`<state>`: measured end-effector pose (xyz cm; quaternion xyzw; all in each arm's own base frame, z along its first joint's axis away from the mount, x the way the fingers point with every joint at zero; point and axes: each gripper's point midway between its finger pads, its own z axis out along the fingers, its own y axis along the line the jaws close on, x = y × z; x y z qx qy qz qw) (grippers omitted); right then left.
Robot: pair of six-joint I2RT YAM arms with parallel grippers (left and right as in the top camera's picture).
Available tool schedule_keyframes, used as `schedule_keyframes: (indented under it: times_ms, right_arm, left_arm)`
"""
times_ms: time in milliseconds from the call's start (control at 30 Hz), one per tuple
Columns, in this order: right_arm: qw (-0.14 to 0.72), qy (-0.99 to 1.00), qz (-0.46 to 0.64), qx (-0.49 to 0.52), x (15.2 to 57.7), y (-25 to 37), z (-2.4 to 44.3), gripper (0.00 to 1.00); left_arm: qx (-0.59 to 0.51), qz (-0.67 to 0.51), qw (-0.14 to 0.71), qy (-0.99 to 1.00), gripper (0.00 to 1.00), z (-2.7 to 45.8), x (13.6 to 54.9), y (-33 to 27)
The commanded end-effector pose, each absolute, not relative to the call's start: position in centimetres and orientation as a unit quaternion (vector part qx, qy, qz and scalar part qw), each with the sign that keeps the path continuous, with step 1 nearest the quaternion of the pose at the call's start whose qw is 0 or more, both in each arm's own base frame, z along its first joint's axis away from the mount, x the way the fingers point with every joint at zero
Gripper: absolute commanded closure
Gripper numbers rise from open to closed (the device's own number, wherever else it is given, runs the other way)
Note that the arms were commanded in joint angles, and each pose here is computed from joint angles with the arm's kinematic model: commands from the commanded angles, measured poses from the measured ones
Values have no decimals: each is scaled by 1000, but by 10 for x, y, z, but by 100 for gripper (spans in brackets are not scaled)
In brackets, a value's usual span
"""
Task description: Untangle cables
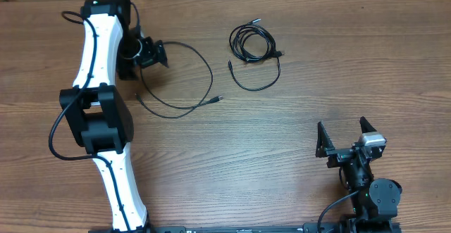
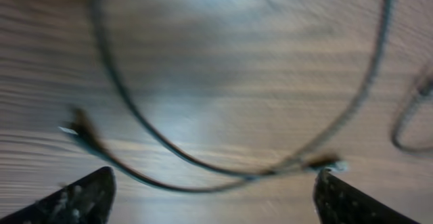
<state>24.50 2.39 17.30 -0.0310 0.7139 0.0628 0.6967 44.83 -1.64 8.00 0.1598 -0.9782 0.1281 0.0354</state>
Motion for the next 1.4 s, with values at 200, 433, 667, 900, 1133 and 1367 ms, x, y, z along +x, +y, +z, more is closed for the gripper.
schedule_keyframes:
  times_ms: [200, 433, 667, 900, 1133, 1367]
  right_arm:
    - [696, 715, 59, -31, 246, 23, 170, 0]
    - [696, 715, 59, -31, 246, 23, 170, 0]
    - [696, 715, 59, -31, 246, 23, 170, 0]
    - [696, 715, 59, -31, 246, 23, 170, 0]
    - [696, 715, 59, -31, 246, 23, 170, 0]
    - [696, 715, 59, -31, 246, 23, 170, 0]
  left_arm:
    - [9, 44, 79, -996, 19, 77, 416, -71]
    - [-200, -70, 64, -975, 23, 72, 417, -85]
    - [-288, 58, 51, -954, 26, 67, 411, -133]
    - [-245, 162, 119, -948, 0, 85, 375, -134]
    - [-189, 241, 97, -947, 0, 123, 372, -125]
    - [-148, 202, 37, -967, 0, 182, 355, -112]
